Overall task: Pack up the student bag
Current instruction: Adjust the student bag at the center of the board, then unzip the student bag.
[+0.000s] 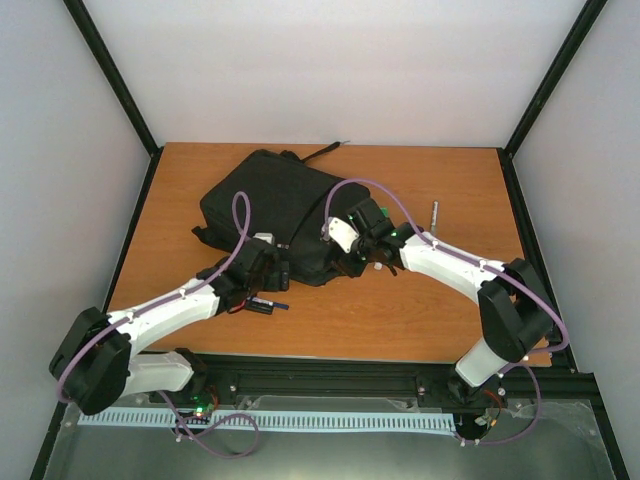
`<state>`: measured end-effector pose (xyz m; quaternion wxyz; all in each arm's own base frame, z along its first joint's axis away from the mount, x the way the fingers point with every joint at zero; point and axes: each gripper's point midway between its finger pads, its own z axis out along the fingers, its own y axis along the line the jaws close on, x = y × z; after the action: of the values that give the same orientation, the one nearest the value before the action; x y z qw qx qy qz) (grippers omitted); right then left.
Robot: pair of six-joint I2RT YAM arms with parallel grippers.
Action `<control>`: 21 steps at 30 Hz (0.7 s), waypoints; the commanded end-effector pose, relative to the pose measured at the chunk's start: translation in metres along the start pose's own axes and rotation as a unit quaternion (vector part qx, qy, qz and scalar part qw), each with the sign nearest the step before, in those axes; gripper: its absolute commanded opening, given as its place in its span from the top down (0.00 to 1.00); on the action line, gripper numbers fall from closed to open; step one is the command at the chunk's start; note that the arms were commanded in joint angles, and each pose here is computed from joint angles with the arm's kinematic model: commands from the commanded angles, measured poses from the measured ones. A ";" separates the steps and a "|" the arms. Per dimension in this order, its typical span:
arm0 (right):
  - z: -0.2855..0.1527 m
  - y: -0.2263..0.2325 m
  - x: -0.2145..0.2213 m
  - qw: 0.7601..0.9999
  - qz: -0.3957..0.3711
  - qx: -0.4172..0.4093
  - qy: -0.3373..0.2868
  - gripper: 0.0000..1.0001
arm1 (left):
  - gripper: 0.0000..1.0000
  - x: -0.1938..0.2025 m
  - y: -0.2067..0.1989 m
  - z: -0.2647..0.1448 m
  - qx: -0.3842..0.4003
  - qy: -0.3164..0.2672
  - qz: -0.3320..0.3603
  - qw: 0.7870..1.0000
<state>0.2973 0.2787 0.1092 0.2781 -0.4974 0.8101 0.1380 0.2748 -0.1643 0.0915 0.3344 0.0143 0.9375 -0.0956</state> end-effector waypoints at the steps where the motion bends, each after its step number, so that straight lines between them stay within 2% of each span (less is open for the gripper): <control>1: -0.011 -0.001 -0.007 1.000 -0.001 0.002 -0.022 0.43 | 0.16 -0.002 -0.007 0.005 0.039 -0.021 -0.010 0.999; 4: -0.012 -0.001 -0.006 1.000 0.000 0.001 -0.023 0.44 | 0.23 0.001 -0.009 0.011 0.048 -0.020 -0.007 0.999; 11: -0.012 -0.001 -0.004 1.000 0.004 -0.005 -0.023 0.44 | 0.25 0.011 -0.005 0.026 0.045 -0.011 0.009 0.999; 21: -0.007 -0.002 -0.001 1.000 0.006 -0.010 -0.018 0.45 | 0.37 0.001 -0.011 0.033 0.065 -0.019 0.038 0.997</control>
<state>0.2961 0.2755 0.1133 0.2807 -0.4936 0.8094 0.1499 0.2795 -0.1719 0.0540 0.3228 0.0472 0.9364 -0.1295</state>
